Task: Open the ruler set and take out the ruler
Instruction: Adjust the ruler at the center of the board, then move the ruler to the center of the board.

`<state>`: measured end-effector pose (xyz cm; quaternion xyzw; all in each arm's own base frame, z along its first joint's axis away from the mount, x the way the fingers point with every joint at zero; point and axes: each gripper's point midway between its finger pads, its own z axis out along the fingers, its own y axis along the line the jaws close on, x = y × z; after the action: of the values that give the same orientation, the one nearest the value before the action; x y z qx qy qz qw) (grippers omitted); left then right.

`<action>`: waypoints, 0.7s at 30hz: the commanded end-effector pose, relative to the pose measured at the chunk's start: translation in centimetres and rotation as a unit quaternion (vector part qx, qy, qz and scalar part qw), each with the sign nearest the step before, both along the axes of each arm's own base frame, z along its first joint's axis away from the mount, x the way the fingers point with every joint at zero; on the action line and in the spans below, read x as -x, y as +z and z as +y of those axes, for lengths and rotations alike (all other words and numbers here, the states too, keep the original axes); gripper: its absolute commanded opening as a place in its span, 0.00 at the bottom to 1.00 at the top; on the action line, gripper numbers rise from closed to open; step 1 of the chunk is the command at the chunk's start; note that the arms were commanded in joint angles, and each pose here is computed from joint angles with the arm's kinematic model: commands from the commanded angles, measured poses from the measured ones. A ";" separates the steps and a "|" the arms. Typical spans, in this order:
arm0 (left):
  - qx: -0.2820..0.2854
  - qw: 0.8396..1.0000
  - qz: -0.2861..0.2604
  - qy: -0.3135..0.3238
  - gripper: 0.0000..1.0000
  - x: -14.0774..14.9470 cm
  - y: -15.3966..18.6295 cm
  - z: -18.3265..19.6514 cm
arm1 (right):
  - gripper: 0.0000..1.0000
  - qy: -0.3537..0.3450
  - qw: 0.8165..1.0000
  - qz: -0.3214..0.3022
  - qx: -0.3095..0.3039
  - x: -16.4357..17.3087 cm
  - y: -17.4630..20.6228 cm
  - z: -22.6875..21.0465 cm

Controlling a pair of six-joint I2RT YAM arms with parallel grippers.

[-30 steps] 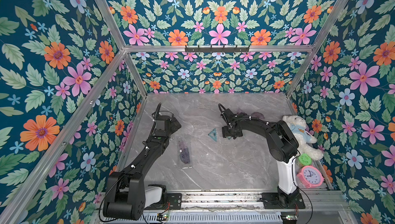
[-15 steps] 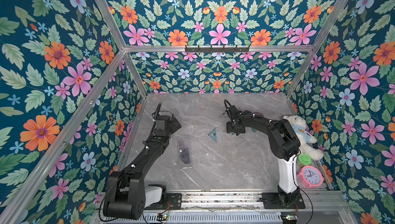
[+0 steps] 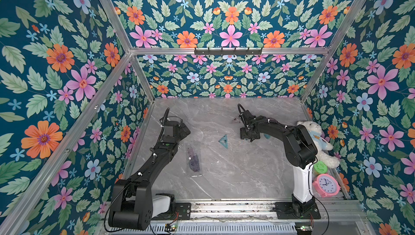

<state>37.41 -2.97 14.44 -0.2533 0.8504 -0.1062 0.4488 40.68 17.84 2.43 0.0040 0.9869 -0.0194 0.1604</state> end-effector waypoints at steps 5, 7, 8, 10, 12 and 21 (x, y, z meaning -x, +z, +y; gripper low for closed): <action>-0.005 1.000 -0.004 0.005 0.99 -0.1 0.2 0.2 | 0.78 0.013 1.000 -0.022 0.007 0.9 3.8 -0.2; -0.003 1.000 -0.006 0.005 0.99 -0.2 0.4 0.2 | 0.79 0.026 0.999 -0.036 0.001 0.9 5.0 0.7; -0.003 1.000 -0.006 0.004 0.99 -0.2 0.4 0.2 | 0.80 0.039 0.998 -0.046 -0.004 0.9 5.8 1.5; -0.006 1.000 -0.008 0.006 0.99 -0.2 0.7 0.3 | 0.81 0.072 0.995 -0.062 -0.015 1.2 7.0 3.5; -0.003 1.000 -0.013 0.004 0.99 -0.3 1.3 0.3 | 0.82 0.118 0.990 -0.069 -0.033 1.8 7.8 6.3; 0.014 1.000 -0.019 -0.015 0.99 -0.9 3.1 -0.4 | 0.89 0.245 0.964 -0.021 -0.106 4.1 6.3 14.6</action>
<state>38.57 -3.18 17.46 -0.2495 0.8403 -0.1258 0.4646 37.45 31.09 9.20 -0.1887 0.9555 0.1002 0.2032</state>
